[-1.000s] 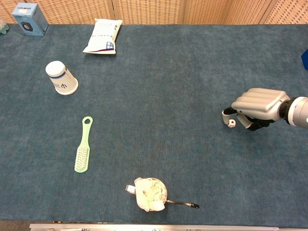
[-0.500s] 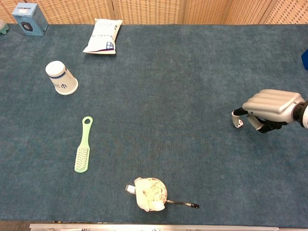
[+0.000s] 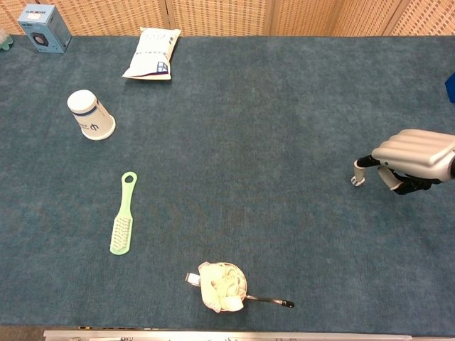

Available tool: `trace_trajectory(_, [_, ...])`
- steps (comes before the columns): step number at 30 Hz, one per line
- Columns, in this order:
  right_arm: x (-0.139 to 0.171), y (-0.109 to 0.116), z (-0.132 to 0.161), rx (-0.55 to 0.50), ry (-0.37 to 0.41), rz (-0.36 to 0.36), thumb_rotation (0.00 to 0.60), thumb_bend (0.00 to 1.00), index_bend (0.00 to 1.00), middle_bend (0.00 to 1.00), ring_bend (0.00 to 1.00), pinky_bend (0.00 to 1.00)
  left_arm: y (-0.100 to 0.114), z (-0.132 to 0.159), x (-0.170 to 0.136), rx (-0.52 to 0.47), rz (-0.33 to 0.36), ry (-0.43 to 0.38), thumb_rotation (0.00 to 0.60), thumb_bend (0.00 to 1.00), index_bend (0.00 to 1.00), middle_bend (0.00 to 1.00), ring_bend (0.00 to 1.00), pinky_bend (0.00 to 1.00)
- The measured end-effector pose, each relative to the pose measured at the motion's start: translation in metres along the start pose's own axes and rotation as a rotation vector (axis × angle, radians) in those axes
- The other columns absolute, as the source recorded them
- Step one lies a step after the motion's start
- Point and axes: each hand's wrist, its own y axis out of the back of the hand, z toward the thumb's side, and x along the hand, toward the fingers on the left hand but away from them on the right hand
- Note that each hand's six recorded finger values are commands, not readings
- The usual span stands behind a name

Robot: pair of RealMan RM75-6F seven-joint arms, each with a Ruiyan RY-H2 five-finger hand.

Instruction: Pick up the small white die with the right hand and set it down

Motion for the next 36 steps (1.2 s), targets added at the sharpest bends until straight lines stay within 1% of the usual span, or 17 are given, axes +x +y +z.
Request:
trace_trajectory(5, [0.01,-0.004,0.005,0.004,0.019,-0.002,0.6,1.0,0.34,1.0,1.0,1.0,0.0,0.0,0.0,0.002,0.0,0.0,0.6,0.2,0.36,0.25,0.18,0.32])
trace_trajectory(10, [0.015,-0.009,0.004,0.01,0.015,0.008,0.6,1.0,0.34,1.0,1.0,1.0,-0.001,0.0,0.0,0.003,0.0,0.001,0.6,0.2,0.36,0.25,0.18,0.32])
trace_trajectory(18, [0.011,-0.01,0.001,0.002,0.005,0.012,0.6,1.0,0.34,1.0,1.0,1.0,-0.002,0.0,0.001,0.002,-0.005,0.002,0.6,0.2,0.36,0.25,0.18,0.32])
trace_trajectory(26, [0.001,-0.012,-0.005,-0.015,-0.01,0.032,0.6,1.0,0.34,1.0,1.0,1.0,-0.002,0.0,0.002,0.0,-0.01,0.001,0.6,0.2,0.36,0.25,0.18,0.32])
trace_trajectory(36, [-0.001,-0.014,-0.008,-0.031,-0.02,0.037,0.6,1.0,0.34,1.0,1.0,1.0,-0.003,0.0,0.001,0.003,-0.011,-0.001,0.6,0.2,0.36,0.25,0.18,0.32])
